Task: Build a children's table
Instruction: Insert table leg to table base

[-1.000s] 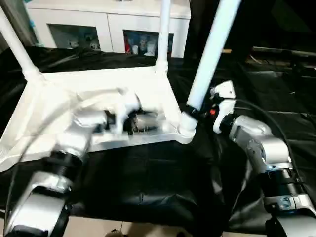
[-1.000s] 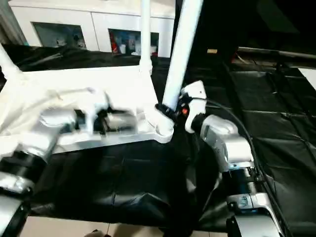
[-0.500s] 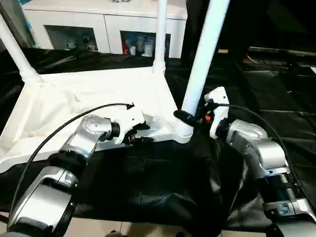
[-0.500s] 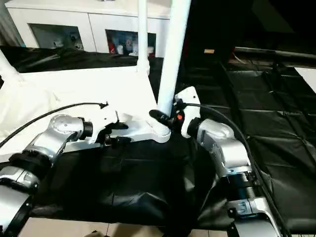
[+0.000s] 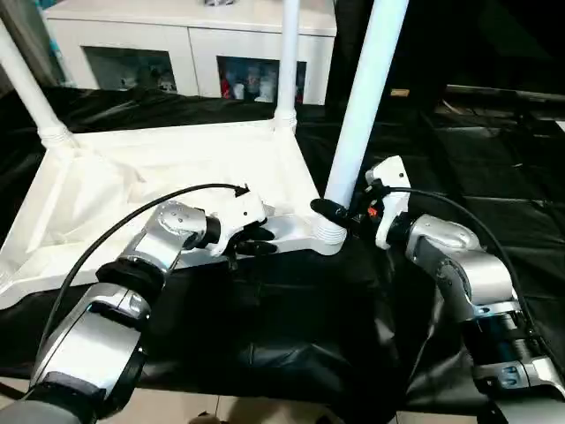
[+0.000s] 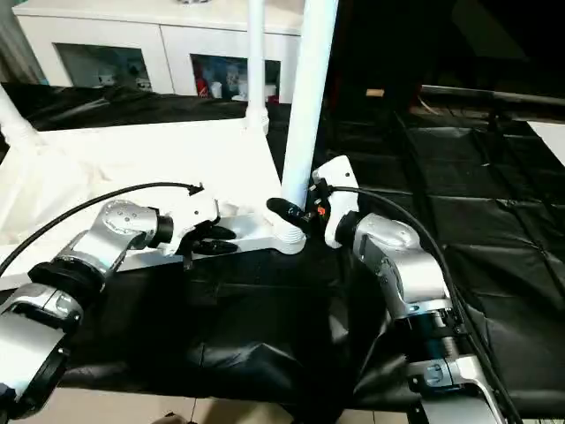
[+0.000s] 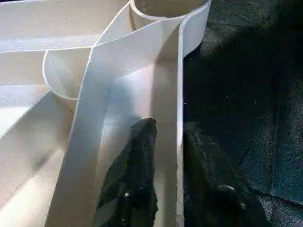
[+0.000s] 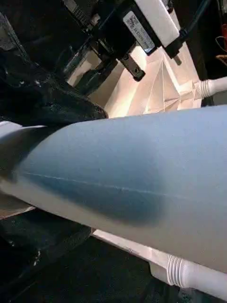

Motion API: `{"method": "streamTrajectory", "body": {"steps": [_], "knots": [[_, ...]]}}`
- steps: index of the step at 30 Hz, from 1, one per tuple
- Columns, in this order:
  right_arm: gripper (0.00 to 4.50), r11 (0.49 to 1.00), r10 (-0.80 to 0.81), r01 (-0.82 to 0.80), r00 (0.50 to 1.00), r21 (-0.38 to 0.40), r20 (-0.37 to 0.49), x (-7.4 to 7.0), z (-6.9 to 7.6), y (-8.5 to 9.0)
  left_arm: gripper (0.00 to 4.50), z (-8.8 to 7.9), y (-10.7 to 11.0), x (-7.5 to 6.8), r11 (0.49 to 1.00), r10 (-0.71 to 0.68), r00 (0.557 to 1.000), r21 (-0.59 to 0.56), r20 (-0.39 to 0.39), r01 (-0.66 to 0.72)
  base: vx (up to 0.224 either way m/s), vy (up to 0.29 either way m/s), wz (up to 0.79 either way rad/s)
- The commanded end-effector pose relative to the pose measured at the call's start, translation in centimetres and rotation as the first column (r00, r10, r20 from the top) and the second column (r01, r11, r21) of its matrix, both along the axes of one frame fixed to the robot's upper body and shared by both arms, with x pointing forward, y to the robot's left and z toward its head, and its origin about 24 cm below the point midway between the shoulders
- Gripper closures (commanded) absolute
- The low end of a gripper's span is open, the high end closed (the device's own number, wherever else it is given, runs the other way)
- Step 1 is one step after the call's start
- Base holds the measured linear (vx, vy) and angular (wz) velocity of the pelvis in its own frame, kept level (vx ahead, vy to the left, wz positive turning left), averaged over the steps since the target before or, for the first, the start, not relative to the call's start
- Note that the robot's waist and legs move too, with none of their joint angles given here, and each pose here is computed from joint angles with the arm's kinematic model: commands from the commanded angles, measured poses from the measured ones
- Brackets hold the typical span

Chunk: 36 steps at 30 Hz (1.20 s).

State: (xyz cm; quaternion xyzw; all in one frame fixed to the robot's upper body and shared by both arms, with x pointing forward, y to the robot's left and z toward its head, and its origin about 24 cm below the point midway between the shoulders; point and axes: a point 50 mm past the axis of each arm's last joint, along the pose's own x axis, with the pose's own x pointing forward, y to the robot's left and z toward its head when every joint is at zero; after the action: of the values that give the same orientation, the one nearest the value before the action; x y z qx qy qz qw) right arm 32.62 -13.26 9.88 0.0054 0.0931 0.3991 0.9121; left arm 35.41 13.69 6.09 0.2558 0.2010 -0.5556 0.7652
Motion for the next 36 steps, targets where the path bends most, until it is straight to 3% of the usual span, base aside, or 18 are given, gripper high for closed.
{"method": "streamTrajectory", "body": {"steps": [1, 9, 14, 22, 26, 30, 36], "knots": [[2.63, 1.0, 0.005, -0.005, 0.999, 0.002, 0.033, -0.2, 0.7, -0.3, 3.74, 0.1, -0.2, 0.1, 0.999, -0.027, 1.0, 0.021, -0.012, 0.027, 0.0, 0.0, 0.0], [2.63, 0.999, 0.039, -0.039, 0.999, -0.005, 0.027, -0.4, 0.8, -0.7, 4.44, 0.0, -0.1, -0.4, 0.995, -0.099, 0.992, 0.025, -0.075, 0.101, 0.0, 0.0, 0.0], [2.63, 0.981, 0.193, -0.193, 0.981, 0.003, 0.017, -1.8, 1.6, -1.3, 4.5, 0.5, -0.3, -1.5, 0.965, -0.262, 0.954, -0.031, -0.148, 0.261, 0.0, 0.0, 0.0], [2.63, 0.952, 0.304, -0.305, 0.952, -0.036, -0.025, -3.1, 1.9, -2.1, 4.5, 0.8, -0.6, -1.4, 0.957, -0.287, 0.953, 0.011, -0.097, 0.29, 0.0, 0.0, 0.0], [2.63, 0.942, 0.331, -0.334, 0.941, -0.038, -0.075, -3.6, 1.1, -1.9, 4.5, 0.9, -0.2, -1.5, 0.962, -0.268, 0.961, 0.023, -0.064, 0.27, 0.0, 0.0, 0.0], [2.63, 0.944, 0.325, -0.328, 0.943, -0.043, -0.079, -3.5, 0.6, -1.7, 4.5, 1.2, 0.0, -1.7, 0.961, -0.277, 0.959, 0.003, -0.058, 0.277, 0.0, 0.0, 0.0], [2.63, 0.966, 0.258, -0.257, 0.965, 0.023, -0.053, -2.1, 0.2, -1.3, 4.5, 1.8, -0.2, -1.8, 0.951, -0.308, 0.95, -0.018, -0.047, 0.308, 0.0, 0.0, 0.0]]}}
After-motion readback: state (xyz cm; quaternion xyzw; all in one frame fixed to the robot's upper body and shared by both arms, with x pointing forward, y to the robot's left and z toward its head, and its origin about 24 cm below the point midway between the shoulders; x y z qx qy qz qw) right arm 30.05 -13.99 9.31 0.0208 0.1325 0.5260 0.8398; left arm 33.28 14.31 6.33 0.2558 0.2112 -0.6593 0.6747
